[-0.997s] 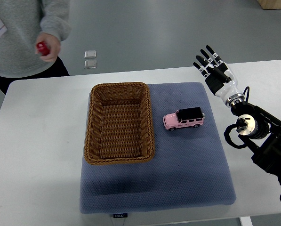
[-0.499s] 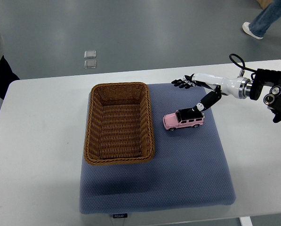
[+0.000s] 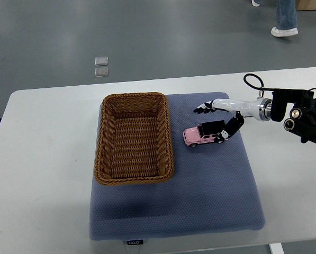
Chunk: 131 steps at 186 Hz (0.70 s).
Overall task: Place pink car in brown basket
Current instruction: 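Reach the right hand over the pink toy car and close fingers around it, then lift the pink car with the right hand and carry it over the basket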
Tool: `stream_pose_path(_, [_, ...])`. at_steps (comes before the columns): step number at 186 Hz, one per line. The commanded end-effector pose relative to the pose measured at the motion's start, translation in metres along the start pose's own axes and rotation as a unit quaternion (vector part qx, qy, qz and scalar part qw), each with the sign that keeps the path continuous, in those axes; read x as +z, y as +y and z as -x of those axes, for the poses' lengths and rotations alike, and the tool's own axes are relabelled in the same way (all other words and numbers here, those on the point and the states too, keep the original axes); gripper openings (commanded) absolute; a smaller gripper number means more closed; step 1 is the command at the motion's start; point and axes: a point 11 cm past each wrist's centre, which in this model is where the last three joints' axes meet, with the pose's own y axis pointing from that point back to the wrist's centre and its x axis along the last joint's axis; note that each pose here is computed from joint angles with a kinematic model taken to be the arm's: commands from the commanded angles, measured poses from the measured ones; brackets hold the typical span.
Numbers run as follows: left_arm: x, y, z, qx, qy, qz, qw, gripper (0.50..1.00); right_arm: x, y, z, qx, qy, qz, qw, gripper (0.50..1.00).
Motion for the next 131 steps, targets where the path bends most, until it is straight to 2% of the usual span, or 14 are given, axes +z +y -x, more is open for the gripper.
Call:
stream_pose_path(1, [-0.0001,0.0000,-0.0009,0.002,0.000,0.000,1.000,1.000,0.0034,-0.0054,0.0079,-0.003,0.009,0.007,1.000,0.905])
stream_pose_path(20, [-0.0002,0.0001,-0.0020,0.003,0.000,0.000,1.000,1.000,0.0038,-0.0090,0.0122,-0.006,0.013,0.010,1.000,0.895])
stream_pose_path(39, [-0.0002,0.0001,-0.0020,0.003,0.000,0.000,1.000,1.000,0.0063,-0.0086,0.0120,-0.004,0.014,0.013,1.000,0.852])
stream_pose_path(52, [-0.0003,0.0001,-0.0020,0.003,0.000,-0.001,1.000,1.000,0.0063,-0.0086,0.0120,-0.004,0.015,0.014,1.000,0.781])
stream_pose_path(65, [-0.0003,0.0001,-0.0020,0.003,0.000,-0.001,1.000,1.000,0.0070,-0.0082,0.0120,-0.005,0.019,0.015,1.000,0.742])
stream_pose_path(76, [-0.0003,0.0001,-0.0018,0.003,0.000,-0.001,1.000,1.000,0.0070,-0.0082,0.0123,-0.006,0.024,0.015,1.000,0.658])
stream_pose_path(96, [-0.0004,0.0001,-0.0025,0.004,0.000,-0.001,1.000,1.000,0.0072,-0.0073,0.0116,-0.006,0.029,0.014,0.999,0.572])
stream_pose_path(112, [-0.0005,0.0001,-0.0030,0.005,0.000,-0.001,1.000,1.000,0.0078,-0.0059,0.0090,-0.003,0.030,0.014,0.999,0.539])
stream_pose_path(121, [-0.0005,0.0001,-0.0030,0.005,0.000,-0.001,1.000,1.000,0.0088,-0.0041,0.0072,-0.001,0.030,0.014,0.999,0.500])
stream_pose_path(131, [-0.0004,0.0001,-0.0025,0.004,0.000,-0.001,1.000,1.000,0.0091,-0.0027,0.0047,0.001,0.031,0.015,0.999,0.500])
